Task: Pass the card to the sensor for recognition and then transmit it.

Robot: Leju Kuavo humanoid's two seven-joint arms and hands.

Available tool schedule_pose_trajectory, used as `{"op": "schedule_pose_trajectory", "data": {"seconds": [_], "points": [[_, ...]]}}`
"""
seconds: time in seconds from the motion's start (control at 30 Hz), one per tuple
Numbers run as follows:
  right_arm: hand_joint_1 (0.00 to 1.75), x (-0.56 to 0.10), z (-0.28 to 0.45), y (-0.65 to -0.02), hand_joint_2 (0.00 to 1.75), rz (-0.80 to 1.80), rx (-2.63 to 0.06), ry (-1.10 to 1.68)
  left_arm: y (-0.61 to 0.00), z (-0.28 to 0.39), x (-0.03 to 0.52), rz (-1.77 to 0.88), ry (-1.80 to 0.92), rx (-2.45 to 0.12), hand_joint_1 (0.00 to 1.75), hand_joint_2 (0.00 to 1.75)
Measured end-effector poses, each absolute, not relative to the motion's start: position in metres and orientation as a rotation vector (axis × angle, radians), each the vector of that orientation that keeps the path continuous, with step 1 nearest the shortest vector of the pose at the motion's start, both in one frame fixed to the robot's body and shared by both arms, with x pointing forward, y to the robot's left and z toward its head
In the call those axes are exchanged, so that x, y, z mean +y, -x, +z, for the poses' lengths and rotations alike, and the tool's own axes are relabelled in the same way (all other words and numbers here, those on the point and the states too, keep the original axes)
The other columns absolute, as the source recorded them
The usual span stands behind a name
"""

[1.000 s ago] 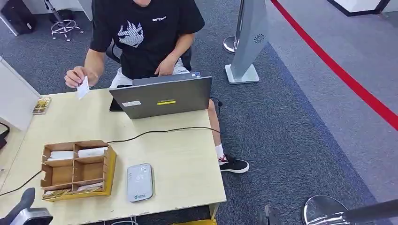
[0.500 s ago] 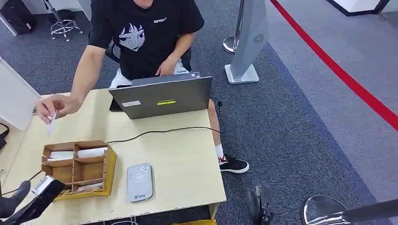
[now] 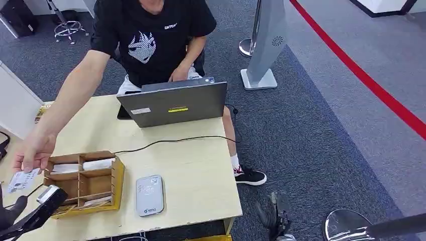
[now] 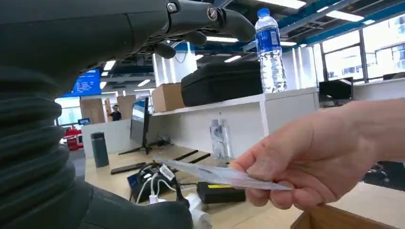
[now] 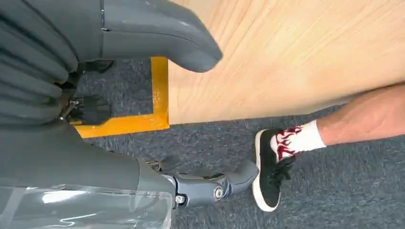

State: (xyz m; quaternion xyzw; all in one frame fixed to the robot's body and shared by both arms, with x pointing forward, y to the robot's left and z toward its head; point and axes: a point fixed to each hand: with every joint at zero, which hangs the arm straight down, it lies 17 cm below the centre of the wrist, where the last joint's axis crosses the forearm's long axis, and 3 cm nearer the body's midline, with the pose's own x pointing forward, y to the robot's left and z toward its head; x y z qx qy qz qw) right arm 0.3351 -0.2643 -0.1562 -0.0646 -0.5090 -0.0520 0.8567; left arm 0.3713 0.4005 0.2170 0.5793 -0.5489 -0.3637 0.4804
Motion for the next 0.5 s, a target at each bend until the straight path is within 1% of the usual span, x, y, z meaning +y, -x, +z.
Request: {"op": "schedule_pose_trajectory", "data": {"seconds": [0.03, 0.07, 0.1, 0.3, 0.5], "points": [[0.00, -0.266, -0.156, -0.336, 1.75, -0.103, -1.071, 0.153, -0.372, 0.217, 0.401, -0.882, -1.410, -1.334, 0.00, 1.75], [0.00, -0.269, -0.155, -0.337, 0.00, -0.092, -1.072, 0.173, -0.373, 0.217, 0.402, -0.877, -1.409, -1.327, 0.00, 1.75], [0.00, -0.270, -0.155, -0.338, 1.75, -0.085, -1.074, 0.184, -0.375, 0.218, 0.403, -0.876, -1.411, -1.320, 0.00, 1.75], [0.00, -0.270, -0.145, -0.353, 1.75, -0.055, -1.102, 0.202, -0.385, 0.215, 0.403, -0.902, -1.406, -1.280, 0.00, 1.75], [0.00, -0.272, -0.138, -0.364, 1.75, -0.048, -1.124, 0.197, -0.397, 0.221, 0.382, -0.982, -1.417, -1.314, 0.00, 1.75]]}}
